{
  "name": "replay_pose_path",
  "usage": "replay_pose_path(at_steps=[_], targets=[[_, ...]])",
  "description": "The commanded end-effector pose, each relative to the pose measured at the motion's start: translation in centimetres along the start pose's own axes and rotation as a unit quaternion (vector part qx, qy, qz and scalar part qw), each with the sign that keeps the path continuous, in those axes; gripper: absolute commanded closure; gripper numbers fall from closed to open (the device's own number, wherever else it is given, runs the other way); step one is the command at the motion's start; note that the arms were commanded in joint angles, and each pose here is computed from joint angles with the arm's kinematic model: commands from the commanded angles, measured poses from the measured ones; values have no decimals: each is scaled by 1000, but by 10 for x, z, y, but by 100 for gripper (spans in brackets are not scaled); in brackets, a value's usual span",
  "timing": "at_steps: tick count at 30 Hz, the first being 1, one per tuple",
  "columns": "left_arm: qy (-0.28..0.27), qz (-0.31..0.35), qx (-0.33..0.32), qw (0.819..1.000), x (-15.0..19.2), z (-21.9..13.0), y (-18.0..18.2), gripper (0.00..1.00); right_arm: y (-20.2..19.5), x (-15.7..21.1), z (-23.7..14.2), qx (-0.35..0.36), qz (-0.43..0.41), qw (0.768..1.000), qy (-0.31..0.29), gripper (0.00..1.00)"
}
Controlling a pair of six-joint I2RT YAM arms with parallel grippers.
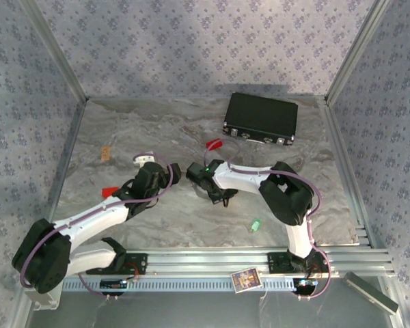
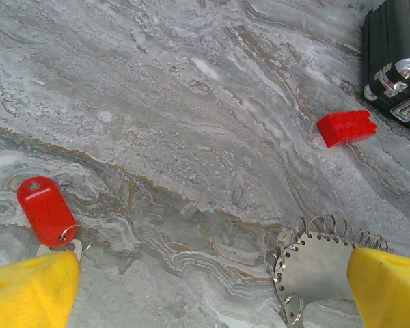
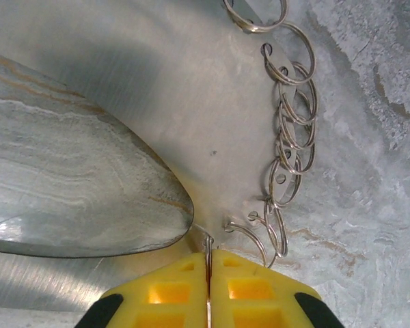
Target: Put the keys on the keyring
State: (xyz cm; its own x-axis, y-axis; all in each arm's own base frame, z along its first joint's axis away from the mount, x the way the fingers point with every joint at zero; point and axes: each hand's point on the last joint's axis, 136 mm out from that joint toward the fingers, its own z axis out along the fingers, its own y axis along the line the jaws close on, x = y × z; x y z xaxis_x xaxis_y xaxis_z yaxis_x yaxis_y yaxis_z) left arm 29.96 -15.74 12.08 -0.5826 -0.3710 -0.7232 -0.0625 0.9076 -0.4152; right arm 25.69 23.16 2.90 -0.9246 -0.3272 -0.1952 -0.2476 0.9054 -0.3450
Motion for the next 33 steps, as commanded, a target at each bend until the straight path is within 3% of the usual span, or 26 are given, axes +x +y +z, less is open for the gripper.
replay_pose_path(at_steps=[1,8,18,27,30,33], targets=[[-14,-11,1,1000,-6,-6,0,0,-7,1,4,16,-1,1000,10,97],[-26,4,-3,1000,-13,-12,1,1,-7,-9,-11,-11,-14,999,-28,100],[-79,105,17,991,-48,-35,-15,6,4,-39,-70,-94,-85,978,-166,100],[-122,277,44,952,-75,-57,-39,23,3,-55,-113,-181,-136,942,-248,100],[-123,324,73,935,-77,-67,-53,37,1,-61,-126,-207,-160,922,-285,100],[-138,349,100,921,-83,-77,-65,41,-2,-65,-145,-230,-194,893,-335,100]])
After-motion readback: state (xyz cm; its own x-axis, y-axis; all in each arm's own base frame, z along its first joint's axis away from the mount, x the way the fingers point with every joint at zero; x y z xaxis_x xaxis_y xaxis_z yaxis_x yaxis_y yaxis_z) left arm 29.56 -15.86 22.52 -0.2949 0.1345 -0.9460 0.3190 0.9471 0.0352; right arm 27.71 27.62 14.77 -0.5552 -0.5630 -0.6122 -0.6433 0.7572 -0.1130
